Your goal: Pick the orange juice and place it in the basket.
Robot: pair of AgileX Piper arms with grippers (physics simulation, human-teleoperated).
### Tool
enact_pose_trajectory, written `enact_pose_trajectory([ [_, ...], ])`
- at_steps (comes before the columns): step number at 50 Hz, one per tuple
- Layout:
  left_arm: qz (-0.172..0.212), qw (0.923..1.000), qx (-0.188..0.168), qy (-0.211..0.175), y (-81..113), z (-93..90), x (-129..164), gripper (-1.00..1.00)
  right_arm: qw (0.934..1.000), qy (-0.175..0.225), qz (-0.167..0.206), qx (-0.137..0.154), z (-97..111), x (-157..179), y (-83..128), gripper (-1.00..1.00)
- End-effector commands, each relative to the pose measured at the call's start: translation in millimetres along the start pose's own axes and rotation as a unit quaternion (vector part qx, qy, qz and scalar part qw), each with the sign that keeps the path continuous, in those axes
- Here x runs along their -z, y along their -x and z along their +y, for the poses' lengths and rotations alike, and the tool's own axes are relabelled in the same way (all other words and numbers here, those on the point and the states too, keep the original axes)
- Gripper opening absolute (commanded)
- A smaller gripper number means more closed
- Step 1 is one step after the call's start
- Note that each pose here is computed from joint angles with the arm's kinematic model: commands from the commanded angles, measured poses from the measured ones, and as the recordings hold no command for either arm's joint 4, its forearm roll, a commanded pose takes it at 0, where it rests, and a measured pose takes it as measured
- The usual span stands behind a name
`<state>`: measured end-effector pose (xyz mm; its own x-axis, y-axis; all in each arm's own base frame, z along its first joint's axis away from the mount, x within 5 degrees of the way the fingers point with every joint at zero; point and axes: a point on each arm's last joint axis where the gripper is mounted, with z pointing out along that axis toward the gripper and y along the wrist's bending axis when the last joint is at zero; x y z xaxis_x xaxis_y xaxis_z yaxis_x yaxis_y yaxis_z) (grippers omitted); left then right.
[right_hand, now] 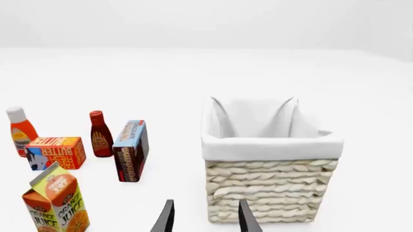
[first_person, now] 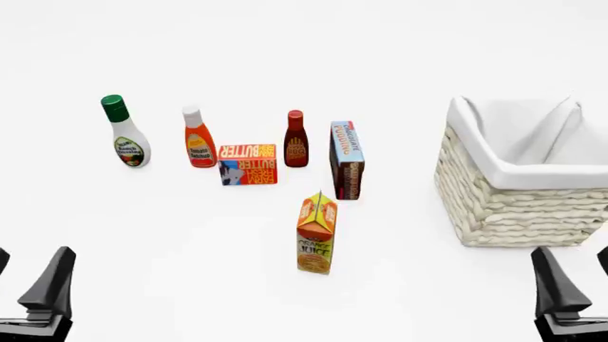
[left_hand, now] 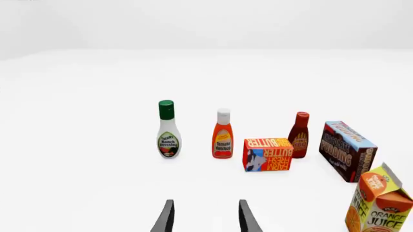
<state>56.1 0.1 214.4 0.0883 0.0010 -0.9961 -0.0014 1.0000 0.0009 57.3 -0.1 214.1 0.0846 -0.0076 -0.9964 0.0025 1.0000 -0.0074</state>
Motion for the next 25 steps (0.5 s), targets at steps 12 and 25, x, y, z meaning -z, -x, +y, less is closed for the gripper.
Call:
enact_pose_trajectory([
  [12, -0.002, 1.0000, -0.001, 0.000, 3.6, 0.0, 0.3, 1.00, 0.9999, 0.000, 0.004, 0.011, -0.1, -2.9, 2.2, 1.00],
  [25, -0.002, 1.0000, -0.001, 0.000, 3.3, 0.0, 0.3, 1.00, 0.9999, 0.000, 0.005, 0.012, 0.0, -6.5, 1.6, 1.00],
])
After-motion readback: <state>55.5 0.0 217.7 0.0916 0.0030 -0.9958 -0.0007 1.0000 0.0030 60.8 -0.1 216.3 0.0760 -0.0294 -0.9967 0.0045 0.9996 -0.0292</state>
